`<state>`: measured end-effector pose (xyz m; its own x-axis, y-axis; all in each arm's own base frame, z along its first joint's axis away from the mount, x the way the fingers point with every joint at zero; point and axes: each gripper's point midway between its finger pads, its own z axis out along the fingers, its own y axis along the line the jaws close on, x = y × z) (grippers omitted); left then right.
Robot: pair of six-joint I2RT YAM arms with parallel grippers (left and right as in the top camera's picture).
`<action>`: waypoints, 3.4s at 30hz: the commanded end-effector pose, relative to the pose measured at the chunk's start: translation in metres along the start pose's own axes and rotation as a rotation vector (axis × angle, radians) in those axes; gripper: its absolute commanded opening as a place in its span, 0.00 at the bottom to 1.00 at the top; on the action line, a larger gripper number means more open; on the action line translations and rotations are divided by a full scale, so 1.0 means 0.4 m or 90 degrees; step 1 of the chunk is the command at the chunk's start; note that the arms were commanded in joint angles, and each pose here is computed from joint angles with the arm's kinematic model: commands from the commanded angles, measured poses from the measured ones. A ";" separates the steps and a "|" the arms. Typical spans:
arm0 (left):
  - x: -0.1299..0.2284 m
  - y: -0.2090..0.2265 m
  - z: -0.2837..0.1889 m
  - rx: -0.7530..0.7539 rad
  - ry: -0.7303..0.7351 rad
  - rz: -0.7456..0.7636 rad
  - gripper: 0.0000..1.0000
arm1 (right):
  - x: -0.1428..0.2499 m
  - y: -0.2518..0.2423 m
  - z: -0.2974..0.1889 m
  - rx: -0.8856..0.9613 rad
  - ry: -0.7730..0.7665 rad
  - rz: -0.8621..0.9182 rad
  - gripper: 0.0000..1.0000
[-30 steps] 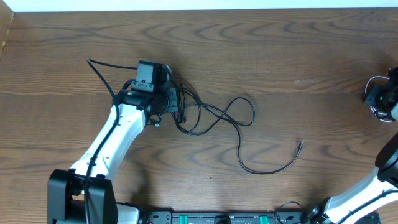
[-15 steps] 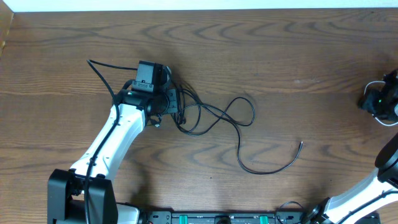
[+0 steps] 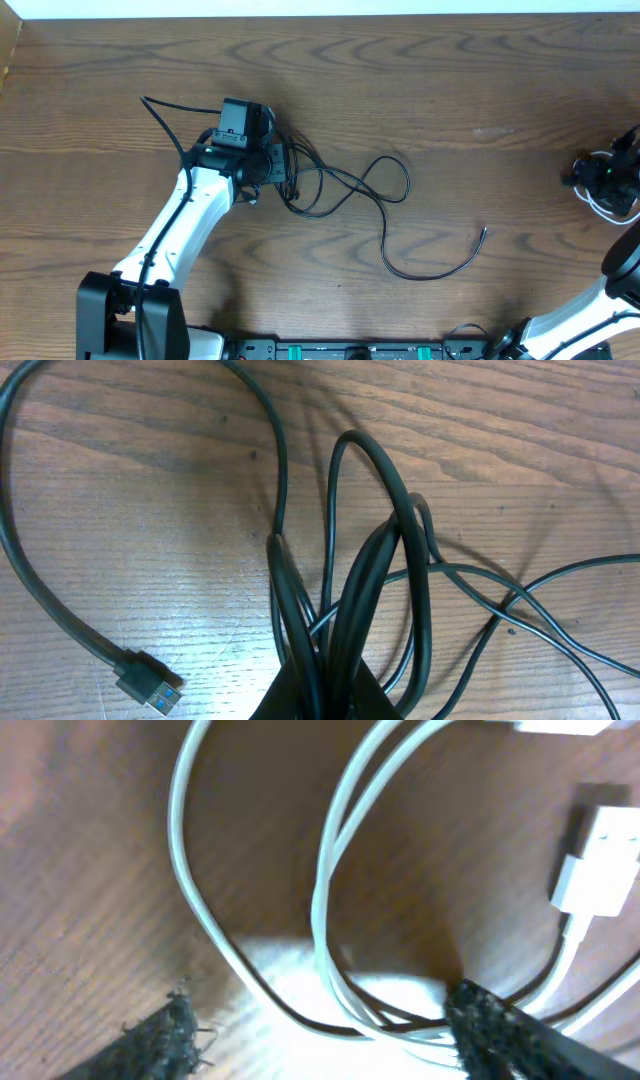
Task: Untangle cables
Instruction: 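Lower the white cable at the right edge and open the right gripper, then move the right gripper back to the black cables held by the left gripper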
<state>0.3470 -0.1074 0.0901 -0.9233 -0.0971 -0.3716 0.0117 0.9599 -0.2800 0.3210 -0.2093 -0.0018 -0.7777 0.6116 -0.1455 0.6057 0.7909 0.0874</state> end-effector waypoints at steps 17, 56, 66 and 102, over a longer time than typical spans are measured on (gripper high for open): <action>-0.008 0.000 -0.001 -0.005 -0.003 -0.004 0.08 | -0.165 0.060 -0.431 -0.058 -0.344 0.049 0.99; 0.016 -0.355 -0.345 0.521 -0.154 0.362 0.08 | 0.493 0.710 -0.654 -0.493 -0.022 -0.292 0.33; 0.020 -0.376 -0.469 0.538 -0.208 0.336 0.08 | 0.585 0.760 -0.587 -0.464 -0.041 -0.458 0.54; -0.041 -0.244 -0.372 0.331 -0.152 -0.047 0.86 | 0.738 0.841 -0.501 -0.537 0.020 -0.615 0.70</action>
<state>0.2969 -0.1734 0.2663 -0.8240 -0.2396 -0.5135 0.2688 0.6323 -0.7265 0.2649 0.2381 0.1821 -0.8618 -0.1978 -0.4670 -0.4630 0.6828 0.5652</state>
